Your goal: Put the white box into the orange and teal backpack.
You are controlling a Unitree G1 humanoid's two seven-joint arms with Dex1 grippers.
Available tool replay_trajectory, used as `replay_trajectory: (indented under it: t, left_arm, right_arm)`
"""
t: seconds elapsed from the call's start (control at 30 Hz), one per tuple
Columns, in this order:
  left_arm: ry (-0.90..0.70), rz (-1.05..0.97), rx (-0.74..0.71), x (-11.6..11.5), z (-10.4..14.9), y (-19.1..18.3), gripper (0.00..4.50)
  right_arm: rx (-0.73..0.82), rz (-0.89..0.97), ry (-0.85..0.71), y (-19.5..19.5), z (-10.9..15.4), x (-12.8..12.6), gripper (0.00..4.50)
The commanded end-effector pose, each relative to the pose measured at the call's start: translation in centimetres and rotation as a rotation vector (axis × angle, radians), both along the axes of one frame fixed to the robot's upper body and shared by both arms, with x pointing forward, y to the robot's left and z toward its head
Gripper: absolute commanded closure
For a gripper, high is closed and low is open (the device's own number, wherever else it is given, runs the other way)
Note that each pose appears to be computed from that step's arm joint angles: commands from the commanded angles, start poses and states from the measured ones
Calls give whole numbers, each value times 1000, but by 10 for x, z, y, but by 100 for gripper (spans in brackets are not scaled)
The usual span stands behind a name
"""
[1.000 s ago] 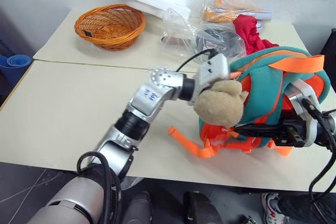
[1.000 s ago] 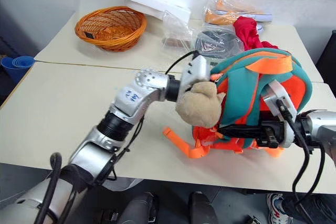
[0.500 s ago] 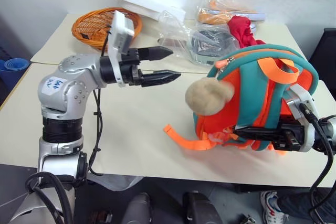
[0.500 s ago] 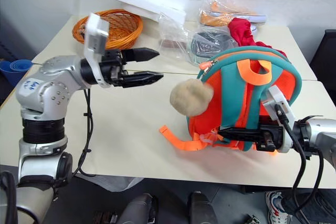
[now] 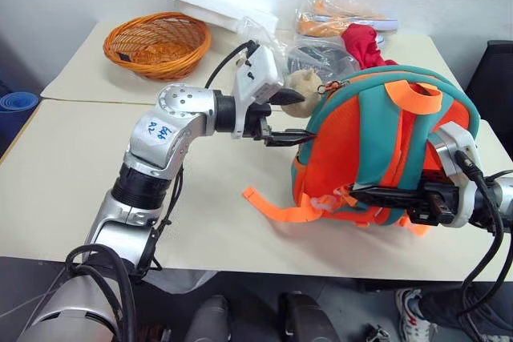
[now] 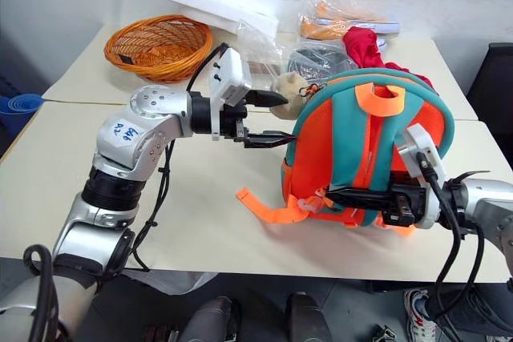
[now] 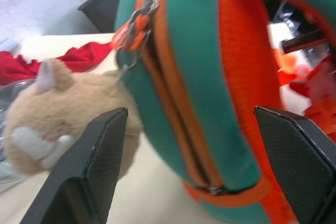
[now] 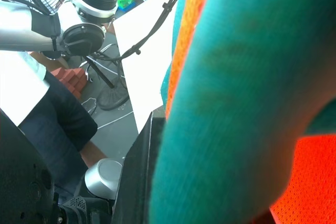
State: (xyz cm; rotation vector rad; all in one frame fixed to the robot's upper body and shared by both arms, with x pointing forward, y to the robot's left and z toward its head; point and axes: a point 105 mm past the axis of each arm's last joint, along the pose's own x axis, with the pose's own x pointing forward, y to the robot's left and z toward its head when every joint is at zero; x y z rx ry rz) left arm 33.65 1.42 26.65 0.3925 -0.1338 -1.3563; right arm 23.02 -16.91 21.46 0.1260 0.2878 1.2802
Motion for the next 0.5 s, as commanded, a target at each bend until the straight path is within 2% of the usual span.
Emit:
replay_trajectory:
  t: [0.03,0.13,0.3,0.4,0.5]
  left_arm:
    - [-97,-1,-73,3,30,6,46]
    - [-100,-3,-77,7,30,10,46]
    - [-127,36,68,24,-2,2,46]
    - [-92,19,86,26,-15,-7,46]
    - [-37,-28,51,21,-19,-17,103]
  right_arm:
    - [27,15,-26,3,7,-5,446]
    - [25,12,-24,3,5,-5,446]
    - [34,9,-25,4,5,-4,446]
    - [34,11,-28,6,5,-3,446]
    - [32,11,-30,6,4,-3,446]
